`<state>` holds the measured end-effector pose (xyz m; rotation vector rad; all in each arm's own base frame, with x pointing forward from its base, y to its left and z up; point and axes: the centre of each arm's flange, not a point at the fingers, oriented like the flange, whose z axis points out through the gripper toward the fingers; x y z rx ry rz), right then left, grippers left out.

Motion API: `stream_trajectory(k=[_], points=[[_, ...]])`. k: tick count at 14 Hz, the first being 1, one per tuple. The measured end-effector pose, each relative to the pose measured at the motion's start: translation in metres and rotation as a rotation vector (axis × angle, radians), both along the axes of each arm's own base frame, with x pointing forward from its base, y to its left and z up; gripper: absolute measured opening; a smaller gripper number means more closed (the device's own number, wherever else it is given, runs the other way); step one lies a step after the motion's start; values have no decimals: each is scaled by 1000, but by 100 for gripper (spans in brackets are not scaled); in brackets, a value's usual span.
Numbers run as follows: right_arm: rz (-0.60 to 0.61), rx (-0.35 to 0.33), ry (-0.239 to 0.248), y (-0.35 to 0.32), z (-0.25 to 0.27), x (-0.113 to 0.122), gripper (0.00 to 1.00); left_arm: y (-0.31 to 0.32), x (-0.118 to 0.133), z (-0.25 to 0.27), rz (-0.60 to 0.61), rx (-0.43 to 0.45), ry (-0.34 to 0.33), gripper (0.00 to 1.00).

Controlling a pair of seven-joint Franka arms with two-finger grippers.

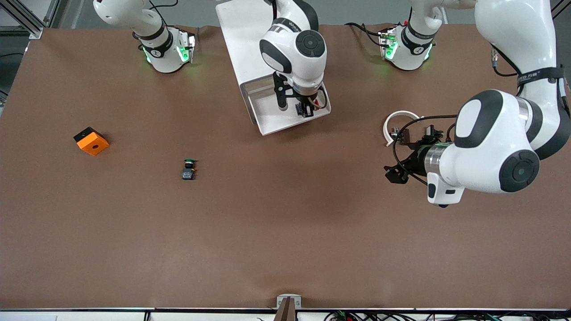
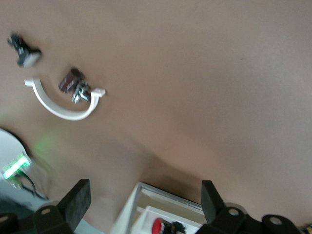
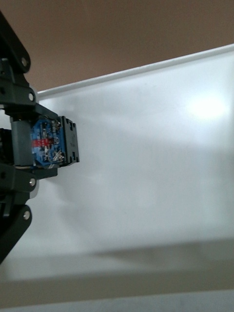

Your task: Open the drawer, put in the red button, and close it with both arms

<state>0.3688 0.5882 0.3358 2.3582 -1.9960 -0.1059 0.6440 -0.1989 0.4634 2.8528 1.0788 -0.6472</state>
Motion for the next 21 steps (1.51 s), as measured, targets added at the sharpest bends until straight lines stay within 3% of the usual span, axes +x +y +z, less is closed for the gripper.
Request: stream_trajectory(k=[1, 2, 7, 8, 11, 14, 17, 21], points=[[1, 0, 0, 0, 0, 0, 41, -6, -4, 10, -26, -2, -22, 100], [1, -1, 0, 0, -1, 0, 47, -12, -6, 19, -44, -7, -46, 100], [139, -5, -24, -1, 3, 4, 95, -48, -10, 17, -103, -11, -149, 100], [192, -8, -20, -3, 9, 9, 100, -59, -12, 14, -124, -5, -170, 100], [329, -24, 21, -25, 39, 44, 100, -83, -17, 4, -157, -10, -210, 100], [452, 21, 84, -61, 72, 85, 100, -98, -25, -21, -161, -25, -269, 100], [554, 43, 120, -108, 103, 117, 100, -132, -58, -59, -205, -33, -325, 100], [735, 84, 189, -189, 143, 159, 100, -185, -105, -100, -359, 37, -322, 100]])
